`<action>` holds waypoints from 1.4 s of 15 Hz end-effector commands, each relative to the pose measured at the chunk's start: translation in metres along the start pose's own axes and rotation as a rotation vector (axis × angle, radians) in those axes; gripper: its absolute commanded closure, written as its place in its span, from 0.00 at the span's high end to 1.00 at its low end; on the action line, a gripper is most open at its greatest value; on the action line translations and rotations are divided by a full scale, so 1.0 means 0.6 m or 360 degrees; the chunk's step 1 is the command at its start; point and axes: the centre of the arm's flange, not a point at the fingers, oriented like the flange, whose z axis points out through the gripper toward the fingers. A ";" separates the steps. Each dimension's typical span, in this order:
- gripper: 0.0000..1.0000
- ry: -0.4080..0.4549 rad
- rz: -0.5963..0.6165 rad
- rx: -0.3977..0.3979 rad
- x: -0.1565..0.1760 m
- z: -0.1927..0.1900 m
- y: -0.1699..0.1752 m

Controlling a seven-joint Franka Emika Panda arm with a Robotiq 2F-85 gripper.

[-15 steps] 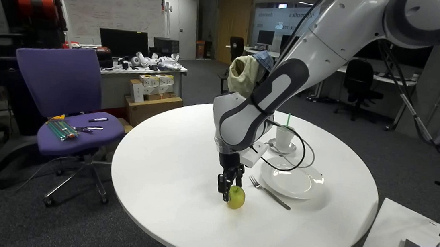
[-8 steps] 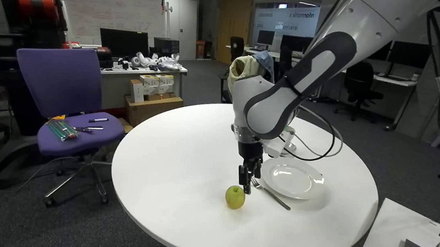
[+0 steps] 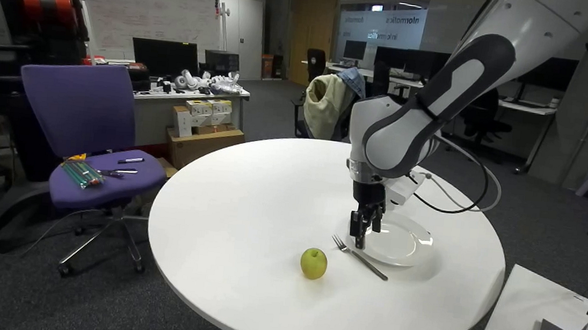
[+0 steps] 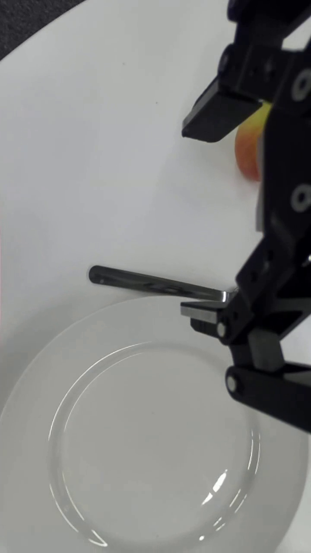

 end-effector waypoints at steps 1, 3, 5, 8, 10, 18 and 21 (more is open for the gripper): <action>1.00 0.0000 0.0002 0.0001 0.000 0.000 0.000; 1.00 0.0000 -0.0001 0.0002 0.000 0.000 -0.002; 1.00 0.0000 0.0000 0.0002 0.000 0.000 -0.003; 1.00 0.0013 0.0000 -0.0032 -0.003 0.005 -0.004; 1.00 0.0011 0.0035 -0.0044 -0.001 0.014 -0.005; 1.00 0.0148 0.0373 -0.0089 -0.007 0.045 -0.021; 1.00 0.0130 0.0442 -0.0133 -0.016 0.061 -0.021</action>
